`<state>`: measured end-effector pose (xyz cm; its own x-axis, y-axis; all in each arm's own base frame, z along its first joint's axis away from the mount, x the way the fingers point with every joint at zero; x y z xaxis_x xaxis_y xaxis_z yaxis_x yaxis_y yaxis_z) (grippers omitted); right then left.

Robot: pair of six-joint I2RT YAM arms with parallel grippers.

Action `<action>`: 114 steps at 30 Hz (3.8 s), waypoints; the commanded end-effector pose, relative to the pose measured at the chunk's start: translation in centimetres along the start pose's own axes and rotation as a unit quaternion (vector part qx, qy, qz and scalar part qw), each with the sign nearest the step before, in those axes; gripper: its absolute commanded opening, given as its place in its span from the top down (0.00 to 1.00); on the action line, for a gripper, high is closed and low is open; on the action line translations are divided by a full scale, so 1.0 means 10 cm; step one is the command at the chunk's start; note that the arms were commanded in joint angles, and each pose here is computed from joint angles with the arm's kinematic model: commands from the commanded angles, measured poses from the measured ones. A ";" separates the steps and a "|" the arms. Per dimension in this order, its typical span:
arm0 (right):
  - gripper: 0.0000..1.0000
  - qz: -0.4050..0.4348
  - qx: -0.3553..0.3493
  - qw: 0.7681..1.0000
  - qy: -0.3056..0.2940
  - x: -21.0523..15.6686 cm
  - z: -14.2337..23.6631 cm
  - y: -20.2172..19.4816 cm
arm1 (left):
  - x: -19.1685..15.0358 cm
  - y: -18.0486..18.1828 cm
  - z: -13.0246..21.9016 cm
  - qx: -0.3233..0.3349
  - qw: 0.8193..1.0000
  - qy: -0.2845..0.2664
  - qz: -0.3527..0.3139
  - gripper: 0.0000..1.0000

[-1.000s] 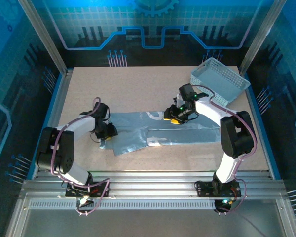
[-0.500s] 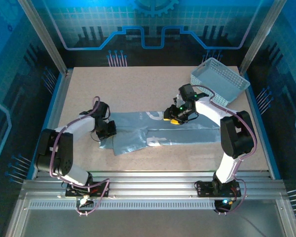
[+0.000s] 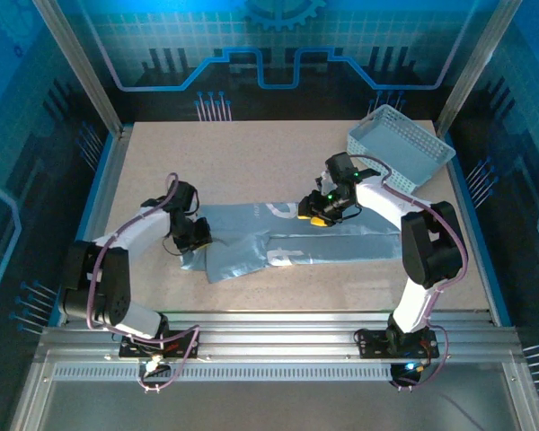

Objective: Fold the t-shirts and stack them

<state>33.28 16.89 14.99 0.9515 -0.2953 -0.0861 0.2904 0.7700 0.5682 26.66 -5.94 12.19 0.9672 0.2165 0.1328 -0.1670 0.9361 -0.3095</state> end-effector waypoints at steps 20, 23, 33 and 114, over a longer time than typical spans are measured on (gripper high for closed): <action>0.51 0.003 -0.007 1.000 0.007 -0.07 0.02 -0.01 | -0.03 -0.12 0.09 0.002 0.999 0.024 0.024 1.00; 0.51 0.001 -0.007 1.000 0.005 -0.06 0.03 -0.01 | -0.07 -0.14 0.20 0.006 0.998 0.039 0.056 1.00; 0.51 0.002 -0.003 1.000 0.004 -0.03 0.04 0.00 | 0.20 -0.24 0.41 0.029 0.995 0.053 0.076 1.00; 0.56 0.082 -0.072 0.992 -0.055 0.14 -0.08 0.45 | 2.06 -1.00 -0.14 -0.116 0.958 -0.127 0.230 0.65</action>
<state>32.95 20.39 17.54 0.9320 -0.3596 -0.0449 0.3418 0.8308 0.4393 50.19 -10.59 16.44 0.7897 0.5742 0.2158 -0.4032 0.7510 -0.5229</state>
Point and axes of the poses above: each hand's point on the last joint's axis, 136 mm out from that joint toward the fingers, its own z axis back along the fingers, its own y axis along the line the jaws close on, x = y × z, the point moved 8 cm from there along z, back along the fingers, and after that the axes turned 12 degrees about -z, right-handed, at the moved point
